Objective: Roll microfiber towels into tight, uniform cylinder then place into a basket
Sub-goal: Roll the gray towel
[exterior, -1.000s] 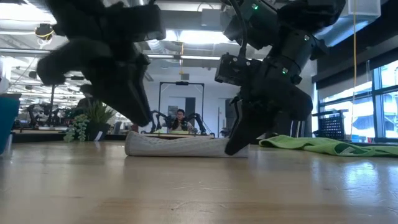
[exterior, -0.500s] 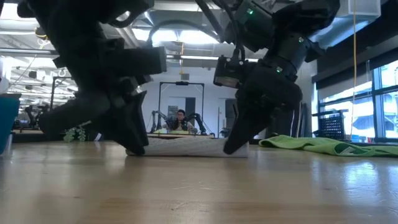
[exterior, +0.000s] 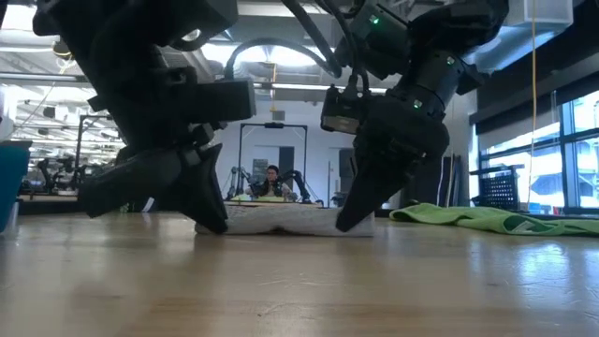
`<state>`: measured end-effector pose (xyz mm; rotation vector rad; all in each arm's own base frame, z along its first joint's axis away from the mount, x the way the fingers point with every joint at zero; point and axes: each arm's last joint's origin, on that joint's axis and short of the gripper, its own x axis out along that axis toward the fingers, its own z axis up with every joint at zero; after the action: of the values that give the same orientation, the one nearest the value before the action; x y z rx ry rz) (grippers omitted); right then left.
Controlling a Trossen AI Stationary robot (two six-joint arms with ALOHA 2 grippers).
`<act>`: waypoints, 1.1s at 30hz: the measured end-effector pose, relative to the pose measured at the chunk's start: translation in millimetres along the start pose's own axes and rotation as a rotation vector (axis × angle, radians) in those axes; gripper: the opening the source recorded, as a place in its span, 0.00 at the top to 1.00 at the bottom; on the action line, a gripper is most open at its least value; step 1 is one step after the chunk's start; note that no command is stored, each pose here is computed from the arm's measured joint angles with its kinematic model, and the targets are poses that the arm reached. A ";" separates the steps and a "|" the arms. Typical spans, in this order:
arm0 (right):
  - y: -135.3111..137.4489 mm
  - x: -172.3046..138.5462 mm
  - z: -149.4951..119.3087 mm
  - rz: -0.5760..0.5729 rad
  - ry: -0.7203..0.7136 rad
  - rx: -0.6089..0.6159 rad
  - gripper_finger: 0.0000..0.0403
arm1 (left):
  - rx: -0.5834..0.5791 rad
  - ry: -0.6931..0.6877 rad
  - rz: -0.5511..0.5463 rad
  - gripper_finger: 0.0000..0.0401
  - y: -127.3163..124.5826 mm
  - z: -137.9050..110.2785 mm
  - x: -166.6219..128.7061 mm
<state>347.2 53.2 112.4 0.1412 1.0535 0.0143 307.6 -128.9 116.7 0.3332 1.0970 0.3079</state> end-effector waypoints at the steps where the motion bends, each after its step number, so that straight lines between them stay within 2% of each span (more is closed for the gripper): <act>1: 0.0 0.0 -0.2 0.000 0.002 0.004 0.96 | -0.001 0.006 -0.019 0.99 2.0 0.9 -2.6; 7: 0.1 0.0 -0.2 0.009 0.005 0.007 0.96 | -0.035 0.009 -0.232 1.00 22.3 19.5 -22.0; 13: 0.3 0.0 -0.6 0.019 0.010 0.004 0.96 | -0.092 0.046 -0.399 1.00 51.2 31.1 -15.7; 20: 0.7 -0.2 -1.0 0.024 0.015 -0.010 0.96 | -0.242 0.081 -0.409 1.00 84.0 35.6 1.6; 22: 0.7 -0.2 -1.1 0.024 0.016 -0.010 0.96 | -0.282 0.098 -0.448 1.00 89.0 35.8 4.3; 28: 0.9 -0.3 -1.4 0.032 0.020 -0.012 0.96 | -0.292 0.112 -0.608 1.00 94.1 37.4 3.3; 33: 1.5 -0.5 -1.8 0.065 0.032 -0.011 0.96 | -0.313 0.119 -0.608 1.00 99.2 36.5 -5.4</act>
<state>345.4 54.8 112.1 0.1656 1.0801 0.0817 330.6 -45.1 177.1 -0.3029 1.1913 -0.0472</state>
